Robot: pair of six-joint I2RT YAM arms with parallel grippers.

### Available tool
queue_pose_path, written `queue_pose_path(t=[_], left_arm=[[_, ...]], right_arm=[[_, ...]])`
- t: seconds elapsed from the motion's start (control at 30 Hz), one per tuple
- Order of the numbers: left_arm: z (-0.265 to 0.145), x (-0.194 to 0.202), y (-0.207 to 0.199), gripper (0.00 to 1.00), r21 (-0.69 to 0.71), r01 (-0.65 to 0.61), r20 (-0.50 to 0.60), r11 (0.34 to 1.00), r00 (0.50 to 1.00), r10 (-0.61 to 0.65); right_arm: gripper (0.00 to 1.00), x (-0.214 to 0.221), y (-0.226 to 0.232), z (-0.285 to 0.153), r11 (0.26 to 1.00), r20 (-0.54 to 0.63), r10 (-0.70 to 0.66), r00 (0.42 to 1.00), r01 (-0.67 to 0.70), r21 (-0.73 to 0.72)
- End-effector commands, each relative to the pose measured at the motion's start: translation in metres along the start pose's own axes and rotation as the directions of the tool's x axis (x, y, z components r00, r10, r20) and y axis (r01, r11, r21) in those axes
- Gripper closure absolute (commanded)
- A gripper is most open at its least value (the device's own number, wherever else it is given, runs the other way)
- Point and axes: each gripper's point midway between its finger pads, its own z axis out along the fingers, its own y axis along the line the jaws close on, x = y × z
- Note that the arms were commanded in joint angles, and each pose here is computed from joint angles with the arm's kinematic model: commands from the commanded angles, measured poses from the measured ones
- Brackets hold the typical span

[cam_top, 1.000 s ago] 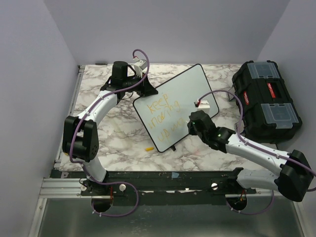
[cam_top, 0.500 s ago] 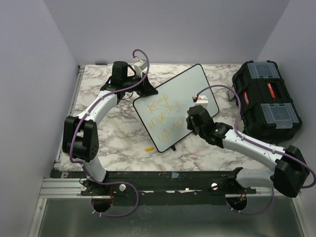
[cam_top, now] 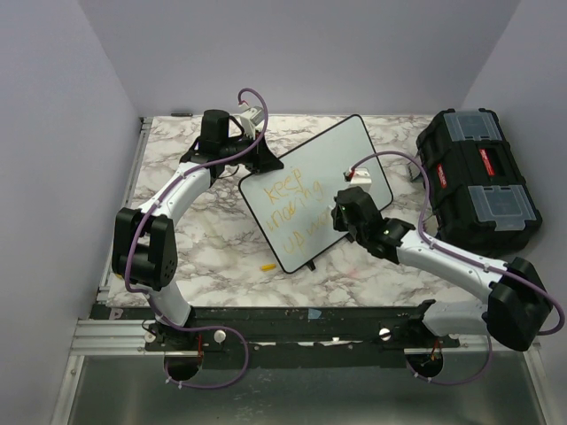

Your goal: Write a sentence on the whiteboard

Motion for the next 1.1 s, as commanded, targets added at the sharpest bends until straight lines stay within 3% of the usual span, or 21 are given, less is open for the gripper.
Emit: queue_pose_path(t=[0.0,0.6,1.07], left_arm=[[0.011,0.032,-0.008,1.00,0.062,-0.033,-0.082,0.997,0.996,0.039],[0.011,0.032,-0.008,1.00,0.063,-0.033,-0.083,0.997,0.996,0.038],[0.012,0.033,-0.007,1.00,0.060,-0.028,-0.087,0.998,0.996,0.033]], right_arm=[[0.99,0.013,0.001,0.002,0.999,-0.026,-0.015,1.000,0.014,-0.032],[0.99,0.053,-0.013,-0.007,0.999,-0.116,-0.006,0.993,0.001,-0.040],[0.99,0.027,-0.004,0.003,1.000,-0.066,-0.009,0.998,0.008,-0.024]])
